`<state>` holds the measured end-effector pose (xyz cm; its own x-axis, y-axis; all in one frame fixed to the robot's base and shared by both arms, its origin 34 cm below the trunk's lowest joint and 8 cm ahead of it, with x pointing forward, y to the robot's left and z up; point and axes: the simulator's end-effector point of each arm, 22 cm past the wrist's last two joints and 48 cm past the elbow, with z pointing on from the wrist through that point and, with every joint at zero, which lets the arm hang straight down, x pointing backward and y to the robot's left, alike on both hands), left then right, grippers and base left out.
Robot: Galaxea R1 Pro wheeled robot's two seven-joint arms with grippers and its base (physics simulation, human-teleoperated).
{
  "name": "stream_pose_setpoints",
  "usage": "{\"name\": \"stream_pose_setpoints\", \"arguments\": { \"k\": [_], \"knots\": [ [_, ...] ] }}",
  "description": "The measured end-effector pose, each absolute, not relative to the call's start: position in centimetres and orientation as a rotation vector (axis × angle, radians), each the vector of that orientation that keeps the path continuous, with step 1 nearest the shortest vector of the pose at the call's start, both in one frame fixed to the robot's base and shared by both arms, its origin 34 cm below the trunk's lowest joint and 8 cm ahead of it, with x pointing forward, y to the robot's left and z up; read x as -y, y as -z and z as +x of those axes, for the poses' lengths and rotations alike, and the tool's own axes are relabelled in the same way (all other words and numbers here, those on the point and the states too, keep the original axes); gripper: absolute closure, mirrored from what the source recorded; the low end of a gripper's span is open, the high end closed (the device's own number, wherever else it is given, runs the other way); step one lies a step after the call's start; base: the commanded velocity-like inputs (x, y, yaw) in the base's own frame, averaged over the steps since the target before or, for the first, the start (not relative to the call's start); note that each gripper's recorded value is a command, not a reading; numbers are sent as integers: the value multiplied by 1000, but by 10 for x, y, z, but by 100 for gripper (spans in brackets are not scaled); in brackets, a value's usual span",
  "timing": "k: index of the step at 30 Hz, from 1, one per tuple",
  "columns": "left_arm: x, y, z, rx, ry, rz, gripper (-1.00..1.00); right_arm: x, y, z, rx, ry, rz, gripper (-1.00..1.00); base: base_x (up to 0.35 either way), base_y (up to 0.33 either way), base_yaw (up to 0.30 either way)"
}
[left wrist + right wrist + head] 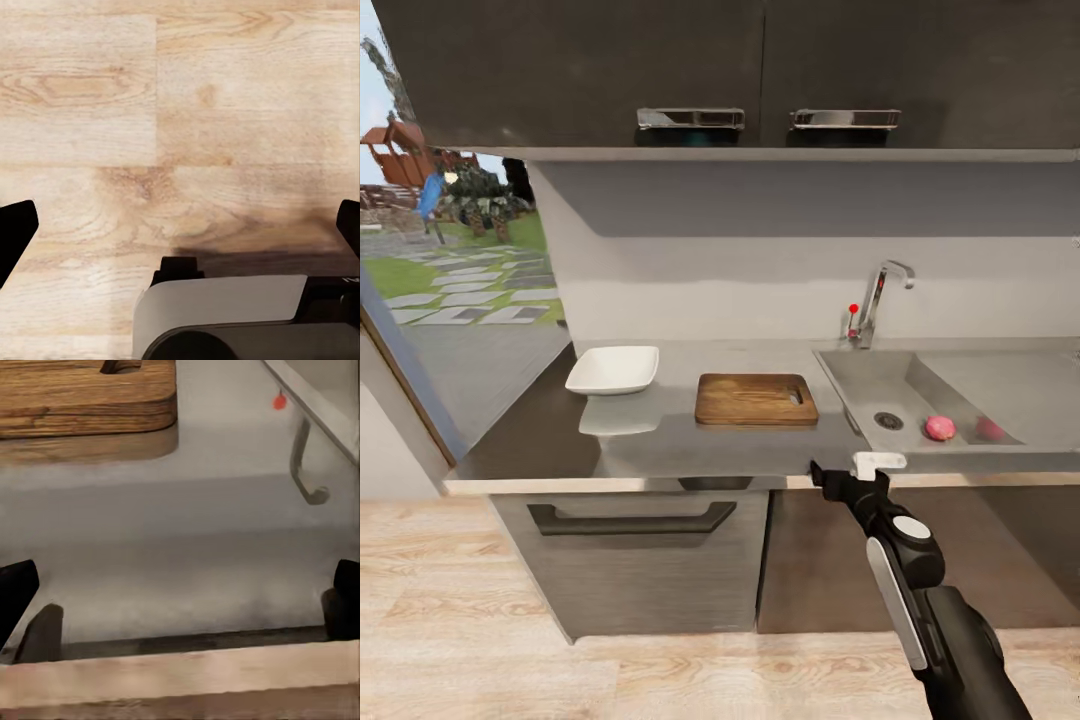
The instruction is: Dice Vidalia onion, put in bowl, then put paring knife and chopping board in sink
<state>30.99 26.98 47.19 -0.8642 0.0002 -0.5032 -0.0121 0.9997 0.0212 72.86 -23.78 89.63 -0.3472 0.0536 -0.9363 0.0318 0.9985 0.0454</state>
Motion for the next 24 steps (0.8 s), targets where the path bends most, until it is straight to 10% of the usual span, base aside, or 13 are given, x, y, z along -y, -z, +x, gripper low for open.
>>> {"name": "stream_pose_setpoints", "arguments": {
  "k": [24],
  "knots": [
    [-269, -472, 310, -2614, -31, -6, -100, 260, -778, 721, -2040, 43, 71, -100, -186, 0, 0]
  ]
}}
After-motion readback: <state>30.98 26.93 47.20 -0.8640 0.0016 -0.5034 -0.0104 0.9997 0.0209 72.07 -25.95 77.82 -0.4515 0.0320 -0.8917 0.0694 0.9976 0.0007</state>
